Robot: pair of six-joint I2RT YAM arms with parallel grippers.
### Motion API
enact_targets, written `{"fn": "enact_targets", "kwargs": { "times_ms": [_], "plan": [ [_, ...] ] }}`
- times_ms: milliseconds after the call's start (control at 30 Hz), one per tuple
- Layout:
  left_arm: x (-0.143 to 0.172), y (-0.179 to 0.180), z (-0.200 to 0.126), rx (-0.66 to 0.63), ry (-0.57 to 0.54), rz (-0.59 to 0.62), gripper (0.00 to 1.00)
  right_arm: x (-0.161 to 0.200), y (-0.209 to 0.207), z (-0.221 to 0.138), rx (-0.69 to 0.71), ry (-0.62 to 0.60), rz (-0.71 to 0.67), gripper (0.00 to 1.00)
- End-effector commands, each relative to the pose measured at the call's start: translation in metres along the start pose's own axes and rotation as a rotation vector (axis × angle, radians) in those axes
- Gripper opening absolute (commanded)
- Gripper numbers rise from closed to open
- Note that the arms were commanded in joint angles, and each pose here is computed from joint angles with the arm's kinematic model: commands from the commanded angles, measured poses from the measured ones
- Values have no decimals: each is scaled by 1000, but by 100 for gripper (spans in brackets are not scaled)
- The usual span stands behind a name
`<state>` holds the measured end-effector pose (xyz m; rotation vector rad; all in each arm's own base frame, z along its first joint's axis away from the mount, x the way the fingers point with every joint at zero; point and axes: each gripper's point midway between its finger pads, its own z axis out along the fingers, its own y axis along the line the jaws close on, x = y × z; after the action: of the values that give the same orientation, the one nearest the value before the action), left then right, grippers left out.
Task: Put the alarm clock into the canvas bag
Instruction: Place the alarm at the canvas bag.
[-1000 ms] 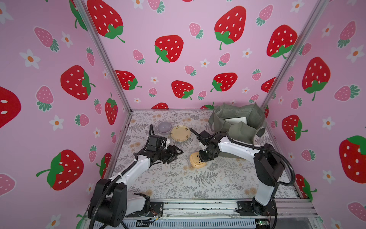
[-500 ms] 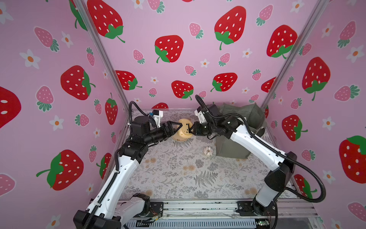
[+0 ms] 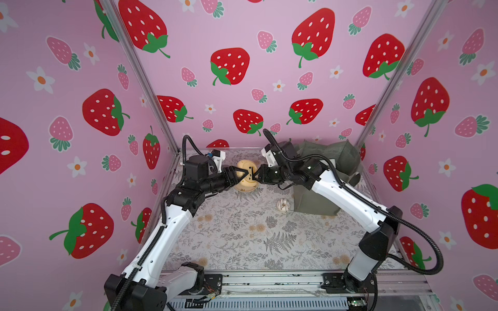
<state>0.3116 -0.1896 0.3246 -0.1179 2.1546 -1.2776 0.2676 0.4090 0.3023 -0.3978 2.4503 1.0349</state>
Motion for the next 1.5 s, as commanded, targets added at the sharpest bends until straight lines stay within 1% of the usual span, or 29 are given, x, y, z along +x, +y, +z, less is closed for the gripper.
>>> {"fn": "enact_targets", "kwargs": {
  "times_ms": [0, 33, 67, 100, 133, 167, 267, 333, 367, 433, 500, 567, 600, 667, 700, 767, 867, 933, 1033, 1133, 1300, 1400, 1467],
  "plan": [
    [0, -34, -3, 87, 34, 73, 49, -15, 30, -26, -73, -83, -38, 17],
    [1, -33, -2, 76, 40, 82, 45, -15, 30, -28, -71, -88, -38, 18],
    [2, -33, -2, 72, 41, 90, 41, -16, 30, -31, -68, -95, -39, 22],
    [1, -33, -3, 67, 34, 102, 37, -15, 29, -33, -66, -94, -37, 35],
    [-2, -34, -5, 59, 18, 118, 34, -12, 28, -36, -60, -87, -36, 68],
    [-5, -36, -8, 57, 0, 141, 34, -12, 26, -41, -51, -84, -35, 100],
    [-17, -43, -17, 50, -87, 270, 34, -12, 14, -59, -16, -76, -17, 100],
    [-24, -48, -21, 42, -153, 407, 33, -17, 9, -81, -31, -98, 15, 100],
    [-26, -55, -22, 45, -185, 511, 33, -20, 9, -95, -63, -118, 39, 100],
    [-27, -67, -21, 42, -235, 733, 33, -27, 11, -121, -164, -154, 113, 100],
    [-26, -76, -17, 19, -273, 958, 37, -35, 20, -151, -320, -188, 222, 100],
    [-26, -84, -10, 9, -293, 1126, 36, -42, 26, -177, -435, -221, 331, 100],
    [-25, -88, -5, 5, -295, 1216, 36, -43, 24, -187, -470, -221, 405, 100],
    [-23, -96, 3, -4, -310, 1360, 35, -40, 21, -194, -503, -189, 535, 100],
    [-21, -101, 7, -3, -318, 1445, 35, -39, 23, -196, -523, -168, 579, 100],
    [-16, -109, 14, 2, -333, 1603, 35, -39, 29, -198, -543, -133, 628, 100],
    [-8, -119, 22, 27, -357, 1785, 38, -39, 31, -198, -543, -98, 691, 100],
    [-7, -126, 25, 47, -381, 1853, 38, -39, 32, -196, -556, -85, 720, 100],
    [2, -131, 29, 84, -366, 1983, 38, -31, 24, -189, -533, -57, 776, 100],
    [1, -140, 28, 82, -400, 2045, 37, -18, 11, -181, -489, -32, 840, 100],
    [3, -144, 29, 60, -418, 2171, 37, -2, 5, -170, -477, 7, 910, 82],
    [9, -146, 30, 66, -429, 2250, 36, -4, 6, -165, -496, 7, 933, 79],
    [14, -147, 32, 74, -431, 2306, 39, -11, 9, -166, -531, -16, 937, 76]
  ]
}}
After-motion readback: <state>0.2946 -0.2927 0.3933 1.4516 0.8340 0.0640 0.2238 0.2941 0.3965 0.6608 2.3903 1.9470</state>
